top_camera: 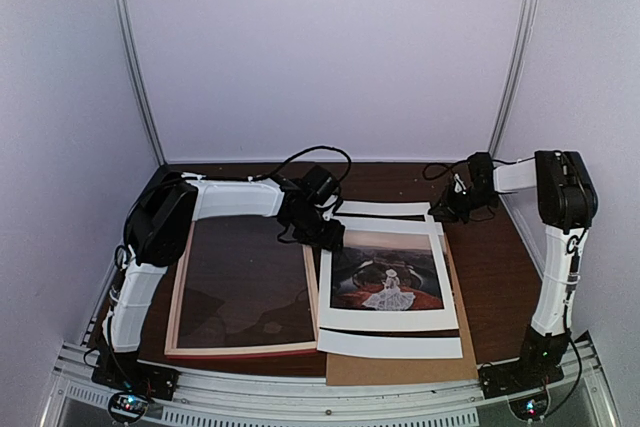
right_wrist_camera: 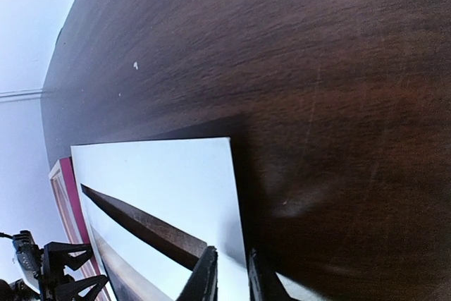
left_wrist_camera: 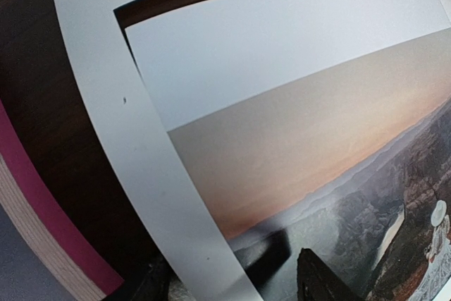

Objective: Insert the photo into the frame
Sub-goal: Pick up the mat board from the photo.

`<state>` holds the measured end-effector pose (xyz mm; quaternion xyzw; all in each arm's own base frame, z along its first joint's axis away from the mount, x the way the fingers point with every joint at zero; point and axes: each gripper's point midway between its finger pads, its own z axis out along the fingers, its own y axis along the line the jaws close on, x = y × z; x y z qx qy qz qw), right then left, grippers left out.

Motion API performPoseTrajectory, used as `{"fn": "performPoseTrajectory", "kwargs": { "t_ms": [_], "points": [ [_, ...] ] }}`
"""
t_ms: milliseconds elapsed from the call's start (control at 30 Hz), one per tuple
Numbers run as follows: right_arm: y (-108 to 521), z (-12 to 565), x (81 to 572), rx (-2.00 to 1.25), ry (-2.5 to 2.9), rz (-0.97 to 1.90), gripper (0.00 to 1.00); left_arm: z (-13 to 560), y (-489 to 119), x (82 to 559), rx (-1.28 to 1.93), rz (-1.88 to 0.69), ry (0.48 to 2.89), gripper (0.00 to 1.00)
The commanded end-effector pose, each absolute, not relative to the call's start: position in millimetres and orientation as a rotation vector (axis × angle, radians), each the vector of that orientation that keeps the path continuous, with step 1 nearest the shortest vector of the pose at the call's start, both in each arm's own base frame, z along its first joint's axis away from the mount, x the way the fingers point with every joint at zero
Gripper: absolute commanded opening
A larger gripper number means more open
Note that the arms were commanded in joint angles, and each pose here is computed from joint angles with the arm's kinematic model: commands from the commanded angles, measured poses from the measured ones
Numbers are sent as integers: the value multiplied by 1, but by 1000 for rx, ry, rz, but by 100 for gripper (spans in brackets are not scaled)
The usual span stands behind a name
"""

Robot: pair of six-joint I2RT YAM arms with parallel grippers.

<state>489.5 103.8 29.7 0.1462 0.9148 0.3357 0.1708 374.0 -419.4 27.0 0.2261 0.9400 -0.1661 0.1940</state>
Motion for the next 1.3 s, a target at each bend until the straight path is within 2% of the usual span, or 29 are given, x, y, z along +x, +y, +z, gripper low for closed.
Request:
{"fn": "performPoseTrajectory", "kwargs": {
  "t_ms": [0,500,700,833,1000,1267],
  "points": [
    [114,33,485,387,2592,1060,17,10,-413,371,634,-437,2666,63],
    [126,51,473,196,2601,1136,15,14,-412,371,638,-432,2655,63],
    [130,65,471,145,2570,1171,8,20,-413,373,639,-435,2638,63],
    [128,78,473,132,2545,1143,0,31,-413,375,640,-434,2615,63],
    [123,110,473,128,2502,1084,0,56,-411,379,650,-437,2557,69],
    [124,199,464,69,2376,1016,0,121,-385,387,620,-339,2415,89]
  ]
}}
